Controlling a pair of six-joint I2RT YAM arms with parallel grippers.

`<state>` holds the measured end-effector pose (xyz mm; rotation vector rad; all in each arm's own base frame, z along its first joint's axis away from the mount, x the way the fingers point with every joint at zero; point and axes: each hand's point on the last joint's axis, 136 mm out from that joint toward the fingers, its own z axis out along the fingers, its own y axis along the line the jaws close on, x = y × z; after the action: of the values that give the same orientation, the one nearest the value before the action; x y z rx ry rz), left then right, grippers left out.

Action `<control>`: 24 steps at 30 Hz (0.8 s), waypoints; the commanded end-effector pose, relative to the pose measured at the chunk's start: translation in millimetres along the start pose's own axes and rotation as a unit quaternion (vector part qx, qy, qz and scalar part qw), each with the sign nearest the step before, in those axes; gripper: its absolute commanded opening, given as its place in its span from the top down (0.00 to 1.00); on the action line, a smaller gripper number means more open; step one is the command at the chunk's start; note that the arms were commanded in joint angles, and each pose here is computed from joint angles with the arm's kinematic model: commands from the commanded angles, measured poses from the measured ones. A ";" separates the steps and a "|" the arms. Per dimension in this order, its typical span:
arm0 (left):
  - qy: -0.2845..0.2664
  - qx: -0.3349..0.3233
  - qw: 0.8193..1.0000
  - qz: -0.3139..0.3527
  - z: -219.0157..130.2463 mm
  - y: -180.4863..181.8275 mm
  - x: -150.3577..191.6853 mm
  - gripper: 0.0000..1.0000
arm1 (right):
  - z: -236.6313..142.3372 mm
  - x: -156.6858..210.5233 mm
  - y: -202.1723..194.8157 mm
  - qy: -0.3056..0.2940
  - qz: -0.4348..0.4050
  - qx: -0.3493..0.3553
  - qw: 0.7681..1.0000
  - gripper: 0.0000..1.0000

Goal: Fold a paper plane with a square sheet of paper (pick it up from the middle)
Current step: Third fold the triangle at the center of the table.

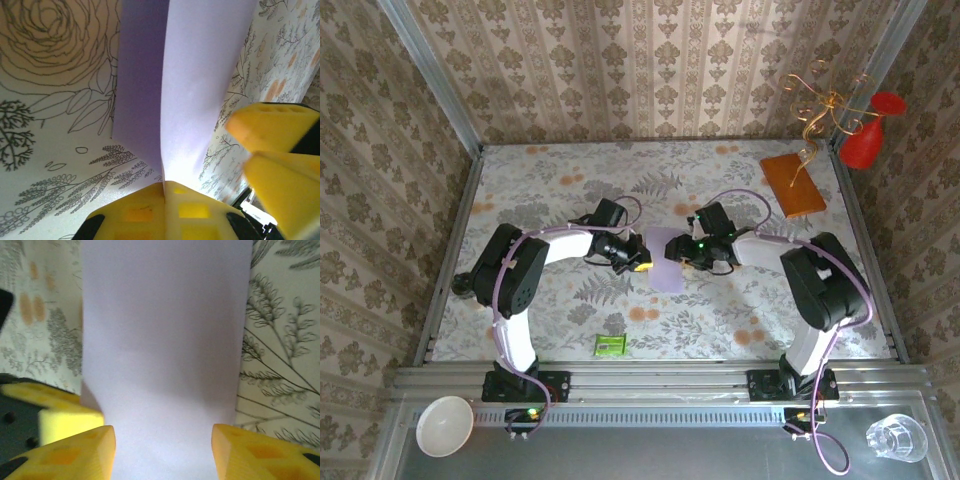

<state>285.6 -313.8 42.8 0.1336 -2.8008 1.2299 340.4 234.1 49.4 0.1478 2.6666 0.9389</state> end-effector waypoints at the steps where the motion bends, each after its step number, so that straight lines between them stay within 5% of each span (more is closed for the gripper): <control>1: -0.006 0.005 1.000 -0.011 -9.4 -4.6 -5.8 0.97 | -31.2 -19.9 28.8 -0.077 -0.077 -0.046 0.993 0.39; 13: -0.022 0.006 0.999 -0.038 -28.5 -6.5 -10.6 0.98 | -65.7 8.3 52.3 -0.183 -0.311 -0.020 0.933 0.21; 24: -0.015 0.001 0.998 -0.054 -27.8 -8.8 -6.7 0.99 | -24.4 48.4 62.4 -0.145 -0.493 0.014 0.858 0.19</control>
<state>294.3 -296.3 53.5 0.2895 -2.7843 1.2118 279.0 273.1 99.7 -0.7851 2.0886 0.5965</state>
